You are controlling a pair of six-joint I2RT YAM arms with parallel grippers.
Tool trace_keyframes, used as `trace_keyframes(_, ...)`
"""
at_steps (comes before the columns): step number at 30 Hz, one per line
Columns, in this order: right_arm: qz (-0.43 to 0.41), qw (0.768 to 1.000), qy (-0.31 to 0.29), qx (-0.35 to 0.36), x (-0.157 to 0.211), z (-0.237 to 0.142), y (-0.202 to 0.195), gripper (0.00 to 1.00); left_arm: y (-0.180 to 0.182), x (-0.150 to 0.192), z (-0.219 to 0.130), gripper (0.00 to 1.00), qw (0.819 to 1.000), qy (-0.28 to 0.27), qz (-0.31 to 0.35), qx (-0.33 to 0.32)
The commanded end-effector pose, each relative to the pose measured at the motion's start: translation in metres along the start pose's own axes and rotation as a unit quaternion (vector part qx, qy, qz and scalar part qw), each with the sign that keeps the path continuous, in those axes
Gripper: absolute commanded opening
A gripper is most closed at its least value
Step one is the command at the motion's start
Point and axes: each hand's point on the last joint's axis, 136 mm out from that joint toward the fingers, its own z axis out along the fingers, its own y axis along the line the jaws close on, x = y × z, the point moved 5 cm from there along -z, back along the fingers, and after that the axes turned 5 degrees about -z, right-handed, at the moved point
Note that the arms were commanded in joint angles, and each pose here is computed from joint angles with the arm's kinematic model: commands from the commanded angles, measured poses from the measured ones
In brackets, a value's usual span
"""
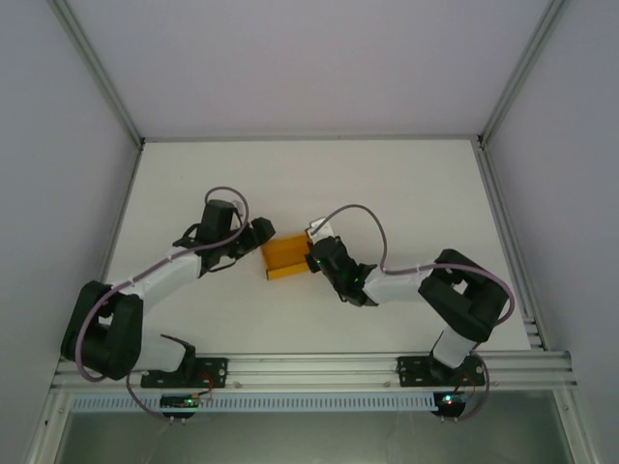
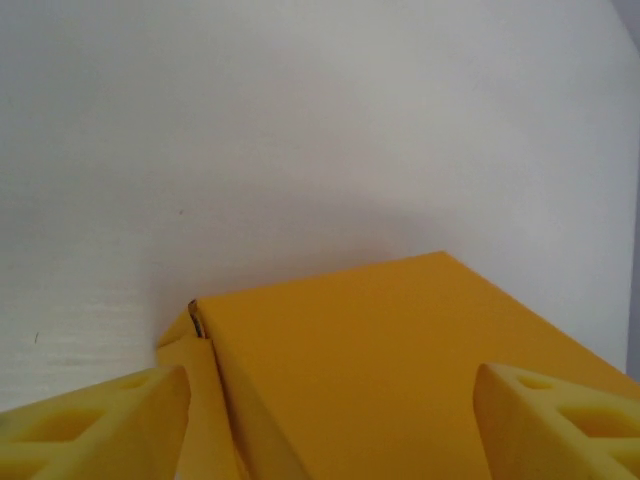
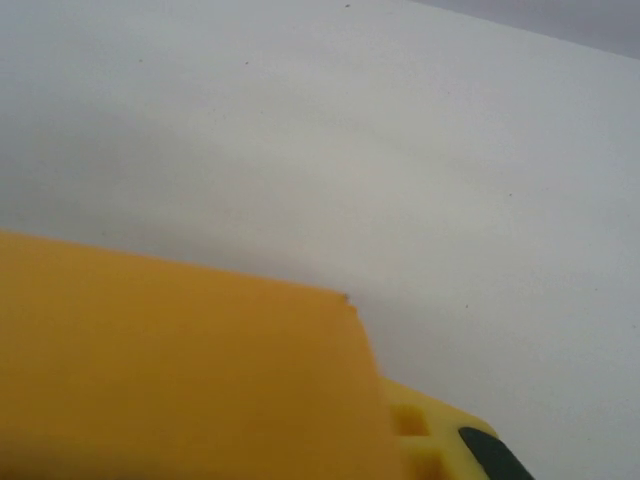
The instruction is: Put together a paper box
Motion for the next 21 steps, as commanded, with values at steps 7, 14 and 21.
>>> trace_keyframes(7, -0.031, 0.998, 0.045, -0.027, 0.026, -0.022, 0.005, 0.32, 0.033, 0.019, 0.017, 0.65, 0.999, 0.033, -0.017, -0.029)
trace_keyframes(14, 0.008, 0.993, 0.109, -0.054, 0.051, -0.055, -0.006, 0.55, 0.048, 0.024, 0.02, 0.57, 0.998, 0.028, -0.018, -0.043)
trace_keyframes(21, 0.041, 0.987, 0.148, -0.044, 0.071, -0.077, -0.041, 0.87, 0.058, 0.026, 0.029, 0.43, 0.998, 0.033, -0.013, -0.05)
